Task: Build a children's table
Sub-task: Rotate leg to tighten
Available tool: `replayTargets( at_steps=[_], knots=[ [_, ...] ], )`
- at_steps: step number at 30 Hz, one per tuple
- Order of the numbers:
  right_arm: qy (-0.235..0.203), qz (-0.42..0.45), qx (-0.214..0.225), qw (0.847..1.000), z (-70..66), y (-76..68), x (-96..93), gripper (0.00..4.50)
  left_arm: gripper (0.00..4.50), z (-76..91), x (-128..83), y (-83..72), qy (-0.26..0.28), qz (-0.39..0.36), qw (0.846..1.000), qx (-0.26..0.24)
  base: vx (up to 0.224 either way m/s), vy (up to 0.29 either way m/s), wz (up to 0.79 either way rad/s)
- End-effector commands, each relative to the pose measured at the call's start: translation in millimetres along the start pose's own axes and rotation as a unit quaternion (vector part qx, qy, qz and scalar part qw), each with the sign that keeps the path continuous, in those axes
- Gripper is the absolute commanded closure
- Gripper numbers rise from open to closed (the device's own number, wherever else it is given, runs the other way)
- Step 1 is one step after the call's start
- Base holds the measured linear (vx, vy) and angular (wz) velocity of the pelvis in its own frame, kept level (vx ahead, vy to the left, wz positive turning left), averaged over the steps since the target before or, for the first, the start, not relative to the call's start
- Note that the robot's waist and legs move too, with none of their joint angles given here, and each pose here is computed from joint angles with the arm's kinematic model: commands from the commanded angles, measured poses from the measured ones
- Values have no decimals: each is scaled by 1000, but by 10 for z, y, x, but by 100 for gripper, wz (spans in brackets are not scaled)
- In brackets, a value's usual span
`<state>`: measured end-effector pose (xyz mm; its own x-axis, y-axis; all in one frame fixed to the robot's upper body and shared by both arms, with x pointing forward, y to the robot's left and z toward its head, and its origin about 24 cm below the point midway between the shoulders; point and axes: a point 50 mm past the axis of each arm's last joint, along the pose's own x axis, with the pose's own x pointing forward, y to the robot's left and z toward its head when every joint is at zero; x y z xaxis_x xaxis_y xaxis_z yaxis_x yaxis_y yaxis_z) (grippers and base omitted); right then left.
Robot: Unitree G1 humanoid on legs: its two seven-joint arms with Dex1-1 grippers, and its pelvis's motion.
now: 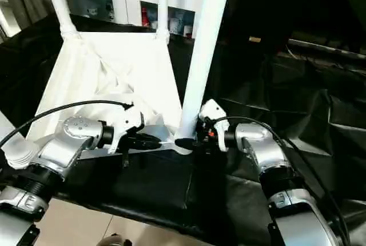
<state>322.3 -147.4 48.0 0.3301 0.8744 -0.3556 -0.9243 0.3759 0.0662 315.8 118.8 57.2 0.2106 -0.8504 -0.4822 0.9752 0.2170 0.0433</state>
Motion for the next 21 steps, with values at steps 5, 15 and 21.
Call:
replayTargets(
  at_steps=[5, 15, 21],
  knots=[
    [-18, -190, 83, 978, -188, -147, 145, 178, 450, 105, 249, 154, -13, 108, 994, -25, 0, 0, 0],
    [8, -381, 190, 905, -311, -111, 532, 178, 450, 286, 656, 269, 11, 240, 968, -66, 0, 0, 0],
    [-19, -363, 165, 917, -168, -119, 603, 178, 450, 272, 689, 256, 16, 228, 972, -61, 0, 0, 0]
  ],
)
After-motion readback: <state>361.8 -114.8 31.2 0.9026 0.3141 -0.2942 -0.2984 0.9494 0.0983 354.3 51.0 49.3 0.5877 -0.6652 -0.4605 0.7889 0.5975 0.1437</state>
